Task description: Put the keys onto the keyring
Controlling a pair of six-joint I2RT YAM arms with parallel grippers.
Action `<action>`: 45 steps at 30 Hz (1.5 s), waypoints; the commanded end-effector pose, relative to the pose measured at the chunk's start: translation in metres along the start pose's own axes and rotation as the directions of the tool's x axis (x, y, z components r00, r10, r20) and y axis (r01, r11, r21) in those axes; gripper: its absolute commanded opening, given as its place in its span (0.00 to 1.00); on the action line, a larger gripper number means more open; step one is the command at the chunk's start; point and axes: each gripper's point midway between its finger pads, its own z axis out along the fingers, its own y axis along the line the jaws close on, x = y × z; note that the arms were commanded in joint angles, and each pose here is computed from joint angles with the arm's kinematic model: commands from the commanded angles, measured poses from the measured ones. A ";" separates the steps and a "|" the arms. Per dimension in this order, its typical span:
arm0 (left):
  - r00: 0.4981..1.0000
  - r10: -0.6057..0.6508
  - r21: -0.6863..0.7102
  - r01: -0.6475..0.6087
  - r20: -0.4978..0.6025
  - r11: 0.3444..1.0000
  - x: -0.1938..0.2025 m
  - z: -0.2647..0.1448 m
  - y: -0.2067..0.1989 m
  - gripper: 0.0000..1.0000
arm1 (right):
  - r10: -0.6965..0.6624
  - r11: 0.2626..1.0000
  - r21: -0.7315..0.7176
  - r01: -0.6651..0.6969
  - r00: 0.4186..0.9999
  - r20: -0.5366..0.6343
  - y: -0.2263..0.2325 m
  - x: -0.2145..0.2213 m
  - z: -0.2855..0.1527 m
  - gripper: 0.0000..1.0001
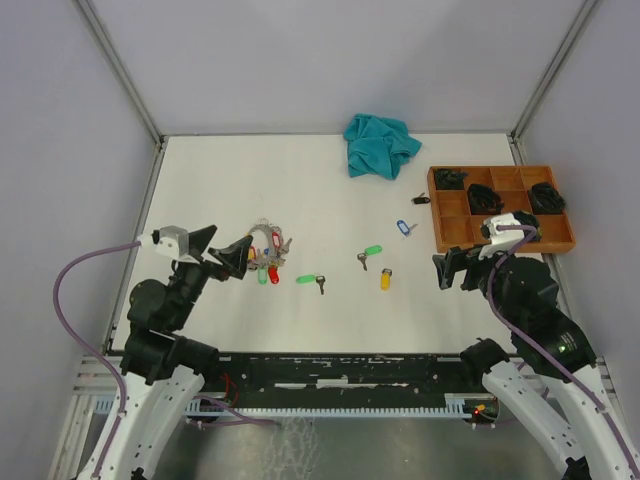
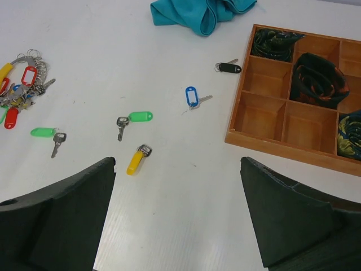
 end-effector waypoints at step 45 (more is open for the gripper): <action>0.632 -0.283 -0.498 -0.191 -0.722 0.846 0.190 0.059 0.124 0.73 | -0.045 0.957 -0.288 0.040 0.999 -0.010 0.051 0.009 0.007 1.00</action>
